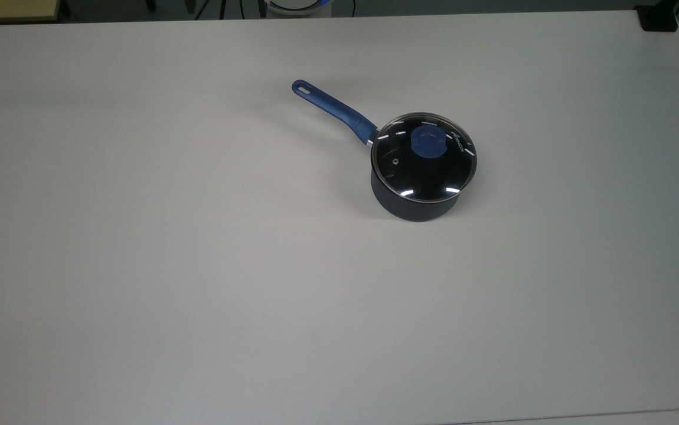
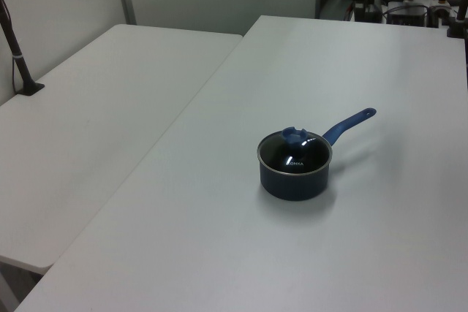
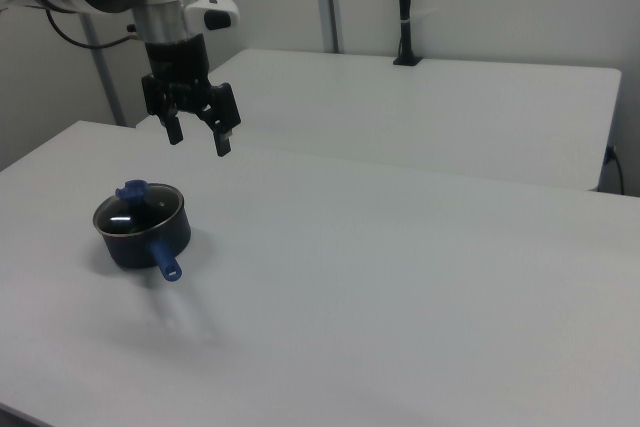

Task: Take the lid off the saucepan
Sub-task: 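Move the gripper over the saucepan's glass lid knob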

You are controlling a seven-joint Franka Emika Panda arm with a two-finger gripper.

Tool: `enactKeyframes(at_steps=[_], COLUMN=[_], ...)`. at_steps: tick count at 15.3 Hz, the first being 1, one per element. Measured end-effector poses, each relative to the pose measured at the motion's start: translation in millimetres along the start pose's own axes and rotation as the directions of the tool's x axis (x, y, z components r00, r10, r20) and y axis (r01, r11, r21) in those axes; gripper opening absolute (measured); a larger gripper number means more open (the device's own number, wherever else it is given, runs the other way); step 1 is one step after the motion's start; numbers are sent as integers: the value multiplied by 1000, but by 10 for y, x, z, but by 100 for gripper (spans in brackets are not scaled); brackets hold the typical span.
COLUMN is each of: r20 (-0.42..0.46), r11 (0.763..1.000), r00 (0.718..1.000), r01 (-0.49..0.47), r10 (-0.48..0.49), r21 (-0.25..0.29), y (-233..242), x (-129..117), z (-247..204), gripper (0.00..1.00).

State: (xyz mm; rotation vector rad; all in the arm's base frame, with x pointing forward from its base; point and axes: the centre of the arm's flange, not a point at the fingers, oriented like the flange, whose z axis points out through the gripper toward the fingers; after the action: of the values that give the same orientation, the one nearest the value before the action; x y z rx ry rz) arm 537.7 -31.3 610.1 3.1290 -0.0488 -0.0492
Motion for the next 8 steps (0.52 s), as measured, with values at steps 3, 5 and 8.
enactKeyframes(at_steps=[3, 5, 8], r20=[9, 16, 21], r11=[1000, 1000, 1000], r00=[1000, 1000, 1000], r01=[-2, -1, -1], r10=[2, 1, 1], r21=[0, 0, 0], y=[8, 8, 4], x=[-10, -17, -2], z=[6, 14, 42], gripper=[100, 100, 100])
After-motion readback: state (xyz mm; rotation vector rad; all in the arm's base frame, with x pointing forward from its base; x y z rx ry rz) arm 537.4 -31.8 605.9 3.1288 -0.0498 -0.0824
